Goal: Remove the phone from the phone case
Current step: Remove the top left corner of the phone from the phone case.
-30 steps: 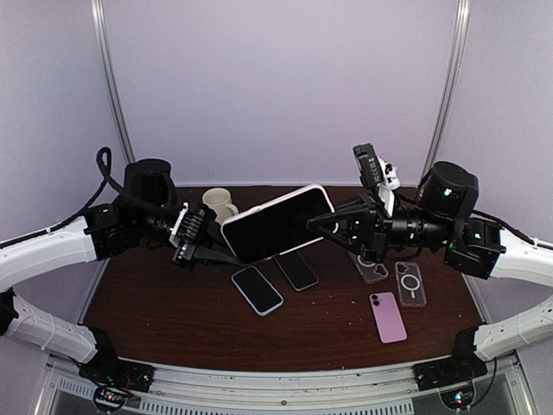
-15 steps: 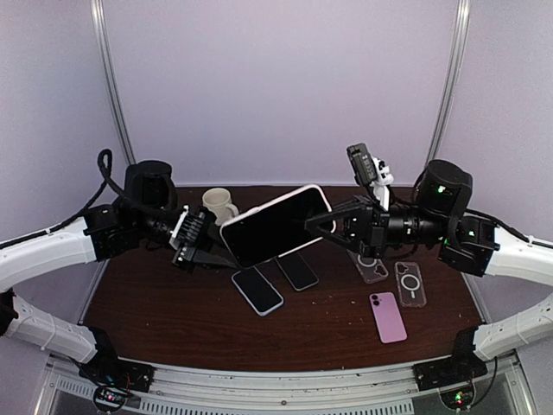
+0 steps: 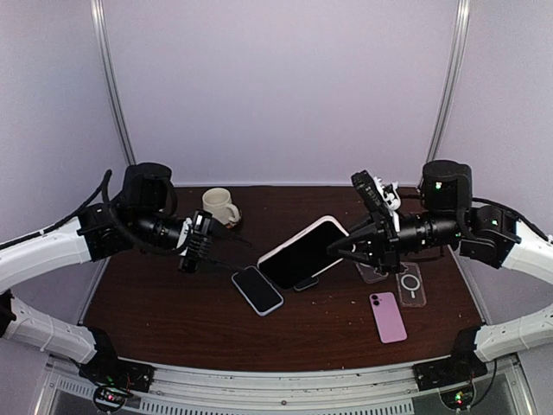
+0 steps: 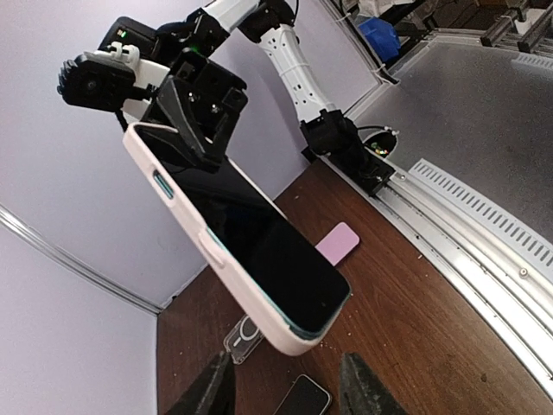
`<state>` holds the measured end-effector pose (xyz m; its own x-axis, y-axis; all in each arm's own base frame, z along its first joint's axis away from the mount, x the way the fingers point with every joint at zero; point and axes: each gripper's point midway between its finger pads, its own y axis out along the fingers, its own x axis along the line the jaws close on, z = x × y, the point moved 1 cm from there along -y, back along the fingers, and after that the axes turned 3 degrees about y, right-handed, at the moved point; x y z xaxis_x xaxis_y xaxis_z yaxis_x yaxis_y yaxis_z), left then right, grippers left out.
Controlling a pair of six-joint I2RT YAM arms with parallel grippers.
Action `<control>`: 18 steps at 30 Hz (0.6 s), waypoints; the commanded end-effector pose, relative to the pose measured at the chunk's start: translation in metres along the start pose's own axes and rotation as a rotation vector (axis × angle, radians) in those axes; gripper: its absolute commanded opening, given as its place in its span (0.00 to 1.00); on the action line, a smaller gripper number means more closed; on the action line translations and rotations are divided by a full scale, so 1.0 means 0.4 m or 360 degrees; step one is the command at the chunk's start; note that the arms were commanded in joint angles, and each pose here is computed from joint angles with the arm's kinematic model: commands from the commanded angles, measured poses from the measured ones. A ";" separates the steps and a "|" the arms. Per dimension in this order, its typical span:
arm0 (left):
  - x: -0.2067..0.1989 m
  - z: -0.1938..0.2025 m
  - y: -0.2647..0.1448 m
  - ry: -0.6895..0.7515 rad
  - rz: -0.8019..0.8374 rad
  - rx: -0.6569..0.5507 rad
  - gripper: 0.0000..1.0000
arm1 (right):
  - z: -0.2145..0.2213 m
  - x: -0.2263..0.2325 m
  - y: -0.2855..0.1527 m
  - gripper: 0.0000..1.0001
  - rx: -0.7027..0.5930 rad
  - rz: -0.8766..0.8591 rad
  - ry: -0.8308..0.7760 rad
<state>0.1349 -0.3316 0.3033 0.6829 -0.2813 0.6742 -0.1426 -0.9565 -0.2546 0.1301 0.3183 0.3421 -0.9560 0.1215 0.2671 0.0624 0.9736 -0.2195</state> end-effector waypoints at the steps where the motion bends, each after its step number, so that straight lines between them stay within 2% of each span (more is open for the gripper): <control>1: 0.000 -0.038 -0.016 0.0145 0.0042 -0.0066 0.45 | -0.002 0.037 -0.054 0.00 0.0017 -0.0029 -0.0443; 8: -0.020 -0.010 0.023 0.0144 0.0090 -0.0011 0.46 | 0.002 0.073 -0.069 0.00 -0.0046 -0.0136 -0.0668; 18: -0.067 -0.035 0.083 0.0167 0.0187 -0.0056 0.43 | 0.017 0.083 -0.044 0.00 -0.0021 -0.0213 -0.0677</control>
<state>0.1064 -0.3478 0.2818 0.6111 -0.3981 0.6842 -0.2360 -0.9166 -0.3226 0.1012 0.2987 0.3340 -0.9967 -0.0520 -0.0621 -0.0344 0.9662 -0.2555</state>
